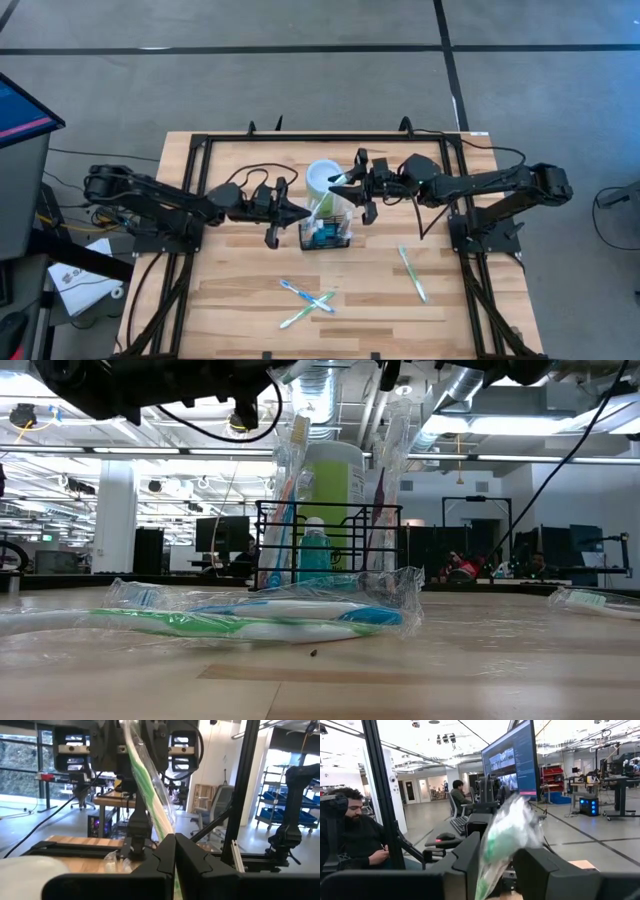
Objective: Pick & Place toothbrushing station
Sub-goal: Put the top right green toothbrush into the wire organizer
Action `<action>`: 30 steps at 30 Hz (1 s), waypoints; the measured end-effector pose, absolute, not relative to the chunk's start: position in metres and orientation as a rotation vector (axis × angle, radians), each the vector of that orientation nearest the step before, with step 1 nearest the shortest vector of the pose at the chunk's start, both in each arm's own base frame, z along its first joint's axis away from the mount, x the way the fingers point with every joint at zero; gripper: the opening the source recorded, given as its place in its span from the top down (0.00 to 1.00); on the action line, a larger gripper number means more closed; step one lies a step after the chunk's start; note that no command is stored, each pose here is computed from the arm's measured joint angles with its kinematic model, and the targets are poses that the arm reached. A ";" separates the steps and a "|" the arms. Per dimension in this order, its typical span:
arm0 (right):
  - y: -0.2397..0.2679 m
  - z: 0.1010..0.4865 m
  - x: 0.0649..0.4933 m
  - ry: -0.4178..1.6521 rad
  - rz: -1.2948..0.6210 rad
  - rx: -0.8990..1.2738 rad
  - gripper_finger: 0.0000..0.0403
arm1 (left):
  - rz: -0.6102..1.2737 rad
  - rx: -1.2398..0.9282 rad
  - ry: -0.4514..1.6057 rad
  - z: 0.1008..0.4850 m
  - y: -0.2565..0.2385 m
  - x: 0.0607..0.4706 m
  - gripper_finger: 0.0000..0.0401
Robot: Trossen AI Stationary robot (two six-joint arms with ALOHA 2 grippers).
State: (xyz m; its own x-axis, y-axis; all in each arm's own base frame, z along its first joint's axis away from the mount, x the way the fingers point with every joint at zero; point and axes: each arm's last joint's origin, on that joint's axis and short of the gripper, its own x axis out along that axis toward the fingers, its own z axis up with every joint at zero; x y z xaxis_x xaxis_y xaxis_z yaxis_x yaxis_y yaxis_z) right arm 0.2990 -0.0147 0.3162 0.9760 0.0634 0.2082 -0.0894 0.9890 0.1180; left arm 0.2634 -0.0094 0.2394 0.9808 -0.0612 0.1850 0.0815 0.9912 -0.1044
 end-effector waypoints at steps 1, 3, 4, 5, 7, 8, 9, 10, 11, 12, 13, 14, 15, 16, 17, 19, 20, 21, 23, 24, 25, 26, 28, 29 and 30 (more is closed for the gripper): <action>-0.015 0.316 0.299 -0.201 0.077 0.128 0.75 | -0.072 -0.112 -0.189 0.239 -0.009 0.264 1.00; -0.015 0.315 0.299 -0.194 0.077 0.129 0.76 | -0.073 -0.110 -0.205 0.241 -0.009 0.264 1.00; -0.015 0.315 0.299 -0.192 0.076 0.129 0.77 | -0.073 -0.110 -0.208 0.241 -0.009 0.263 1.00; -0.015 0.315 0.299 -0.188 0.076 0.130 0.80 | -0.073 -0.110 -0.207 0.241 -0.009 0.263 1.00; -0.015 0.314 0.299 -0.182 0.076 0.130 0.85 | -0.073 -0.110 -0.209 0.242 -0.009 0.263 1.00; -0.015 0.314 0.299 -0.183 0.075 0.126 0.89 | -0.073 -0.109 -0.218 0.243 -0.009 0.262 1.00; -0.015 0.314 0.299 -0.185 0.077 0.117 0.93 | -0.070 -0.110 -0.218 0.243 -0.009 0.262 1.00; -0.014 0.314 0.299 -0.187 0.080 0.106 0.96 | -0.067 -0.110 -0.213 0.243 -0.009 0.262 1.00; -0.014 0.315 0.299 -0.189 0.081 0.097 0.97 | -0.066 -0.110 -0.208 0.242 -0.009 0.263 1.00; -0.014 0.315 0.299 -0.191 0.082 0.094 0.97 | -0.067 -0.110 -0.208 0.242 -0.009 0.263 1.00; -0.014 0.315 0.299 -0.190 0.084 0.097 0.96 | -0.068 -0.110 -0.208 0.242 -0.009 0.263 1.00; -0.014 0.315 0.299 -0.188 0.085 0.098 0.96 | -0.068 -0.110 -0.207 0.242 -0.009 0.263 1.00; -0.014 0.314 0.299 -0.186 0.085 0.099 0.96 | -0.067 -0.110 -0.203 0.241 -0.009 0.263 1.00; -0.014 0.314 0.299 -0.187 0.084 0.097 0.97 | -0.067 -0.110 -0.202 0.241 -0.009 0.263 1.00; -0.014 0.315 0.299 -0.187 0.084 0.097 0.98 | -0.064 -0.110 -0.203 0.241 -0.009 0.263 1.00; -0.014 0.314 0.299 -0.186 0.084 0.096 0.98 | -0.037 -0.116 -0.202 0.241 -0.008 0.263 0.98; -0.014 0.314 0.299 -0.184 0.084 0.095 0.98 | -0.029 -0.117 -0.202 0.241 -0.008 0.263 0.98; -0.014 0.314 0.299 -0.182 0.083 0.095 0.98 | -0.024 -0.117 -0.204 0.242 -0.008 0.263 0.97; -0.014 0.313 0.299 -0.170 0.082 0.096 0.99 | -0.023 -0.117 -0.207 0.242 -0.008 0.263 0.94; -0.014 0.313 0.298 -0.158 0.080 0.095 0.99 | -0.020 -0.118 -0.206 0.242 -0.008 0.263 0.92; -0.014 0.313 0.296 -0.143 0.079 0.091 0.99 | -0.020 -0.118 -0.204 0.242 -0.008 0.262 0.91; -0.014 0.315 0.295 -0.140 0.078 0.085 0.99 | -0.020 -0.117 -0.204 0.244 -0.008 0.261 0.90; -0.014 0.318 0.289 -0.114 0.075 0.084 0.99 | -0.019 -0.117 -0.196 0.244 -0.008 0.261 0.87; -0.014 0.319 0.286 -0.098 0.074 0.081 0.99 | -0.018 -0.117 -0.176 0.242 -0.008 0.261 0.86; -0.014 0.320 0.283 -0.088 0.071 0.075 0.99 | -0.016 -0.117 -0.164 0.241 -0.008 0.260 0.85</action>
State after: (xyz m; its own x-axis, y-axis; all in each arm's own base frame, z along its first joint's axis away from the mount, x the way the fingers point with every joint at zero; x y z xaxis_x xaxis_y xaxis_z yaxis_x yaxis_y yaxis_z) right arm 0.2835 -0.0138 0.3200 0.9936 0.0679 0.0903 -0.0745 0.9946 0.0717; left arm 0.2602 -0.0076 0.2411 0.9864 -0.0065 0.1640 0.0256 0.9931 -0.1147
